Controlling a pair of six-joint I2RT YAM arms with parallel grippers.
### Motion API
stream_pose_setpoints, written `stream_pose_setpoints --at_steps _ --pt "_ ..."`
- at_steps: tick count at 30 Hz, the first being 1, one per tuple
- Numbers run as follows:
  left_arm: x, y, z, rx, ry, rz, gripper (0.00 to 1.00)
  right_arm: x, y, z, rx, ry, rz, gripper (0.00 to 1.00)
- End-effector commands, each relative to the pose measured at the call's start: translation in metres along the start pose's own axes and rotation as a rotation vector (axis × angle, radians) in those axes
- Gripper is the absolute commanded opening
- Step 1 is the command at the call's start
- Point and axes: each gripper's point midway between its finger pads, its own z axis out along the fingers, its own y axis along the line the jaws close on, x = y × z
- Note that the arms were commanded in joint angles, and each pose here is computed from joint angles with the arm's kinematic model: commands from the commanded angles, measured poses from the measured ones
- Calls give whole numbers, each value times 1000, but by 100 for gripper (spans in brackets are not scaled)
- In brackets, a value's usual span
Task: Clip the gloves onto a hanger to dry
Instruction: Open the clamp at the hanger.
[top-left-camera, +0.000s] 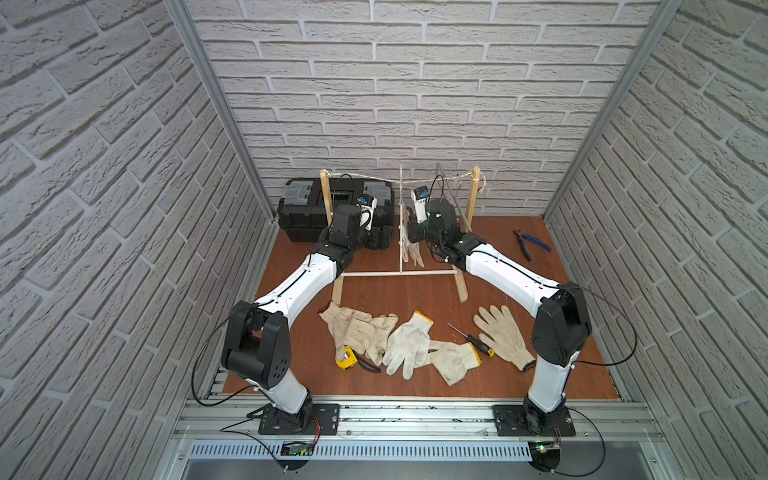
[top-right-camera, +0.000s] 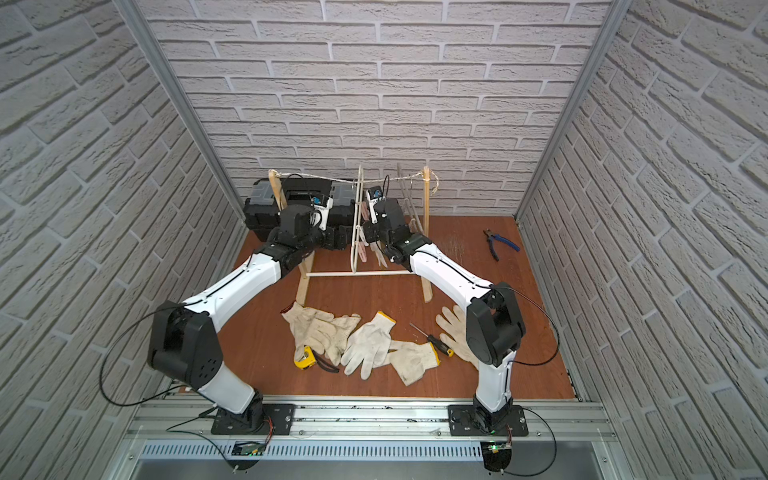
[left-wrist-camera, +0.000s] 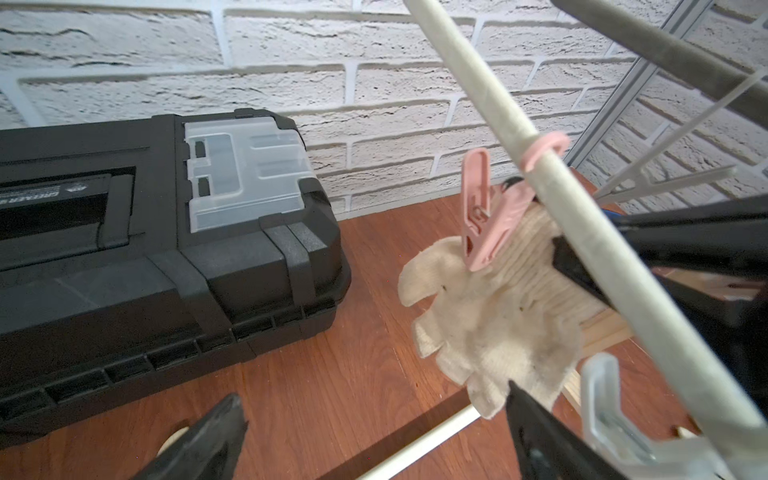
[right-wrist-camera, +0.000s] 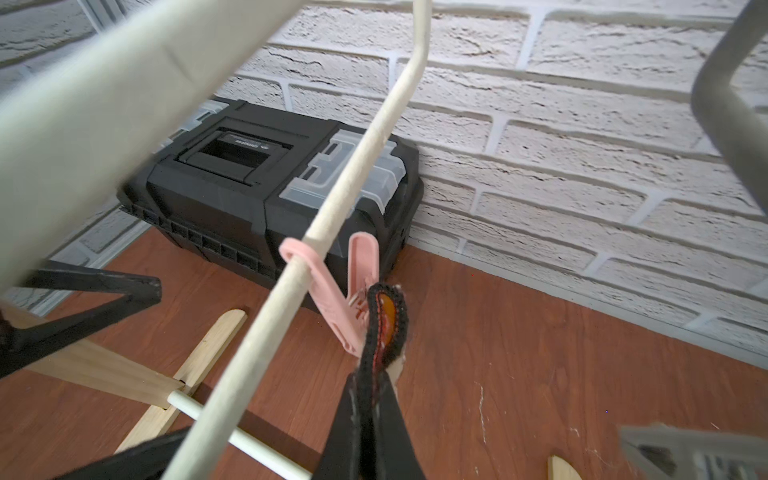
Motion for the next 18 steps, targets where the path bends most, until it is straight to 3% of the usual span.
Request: stream_pose_setpoints --at_steps 1,5,18 --pt "-30 -10 2 59 -90 -17 98 -40 2 -1 -69 -112 17 3" --pt "-33 -18 4 108 -89 -37 98 -41 5 3 -101 -97 -12 3" --pt "-30 -9 -18 82 -83 47 98 -47 37 6 -317 -106 -76 6"
